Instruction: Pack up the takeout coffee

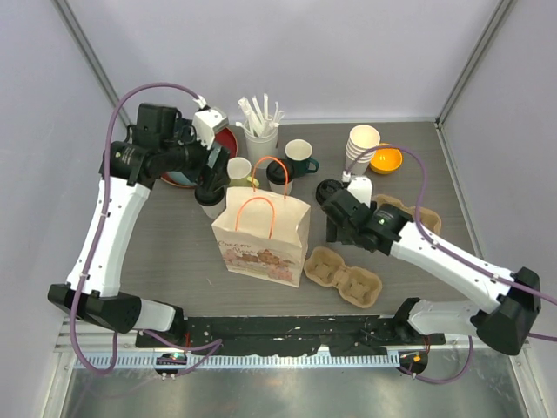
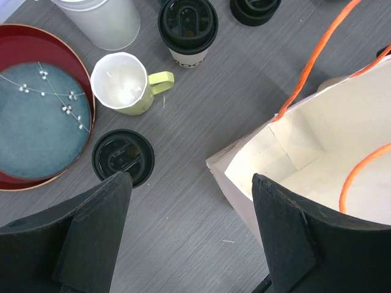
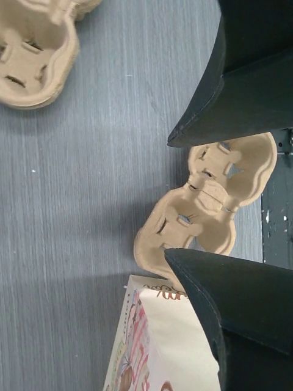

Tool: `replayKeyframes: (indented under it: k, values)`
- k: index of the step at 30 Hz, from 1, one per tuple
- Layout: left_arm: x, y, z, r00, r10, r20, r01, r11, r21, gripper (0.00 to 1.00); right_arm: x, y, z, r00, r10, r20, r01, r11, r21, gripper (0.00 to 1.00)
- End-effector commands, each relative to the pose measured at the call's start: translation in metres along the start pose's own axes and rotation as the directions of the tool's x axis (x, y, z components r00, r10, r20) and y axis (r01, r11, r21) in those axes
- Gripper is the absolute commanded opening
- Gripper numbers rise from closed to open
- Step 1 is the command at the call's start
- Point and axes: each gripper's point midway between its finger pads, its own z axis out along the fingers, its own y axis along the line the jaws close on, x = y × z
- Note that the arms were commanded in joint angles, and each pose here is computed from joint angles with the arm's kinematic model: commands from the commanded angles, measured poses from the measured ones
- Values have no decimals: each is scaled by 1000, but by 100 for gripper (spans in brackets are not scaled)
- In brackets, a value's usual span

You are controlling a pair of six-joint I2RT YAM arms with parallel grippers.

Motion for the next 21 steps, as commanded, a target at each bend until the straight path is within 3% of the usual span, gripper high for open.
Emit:
replayKeyframes:
  k: [1,6,12,21]
  values:
    - [-5,-1,7,999,24,34,-24,999,27,83,13,-8,4,977,213,33,-213,977,10,72]
    - [-5,-4,8,997,63,40,-65,997,52,83,48,8,11,947,319,-45,-321,947,-32,79]
    - [-6,-1,10,994,107,30,-109,992,62,83,91,19,13,958,255,-133,-250,967,56,83]
    - [-5,-9,10,990,134,45,-138,985,104,83,123,12,33,942,287,-175,-268,955,126,76]
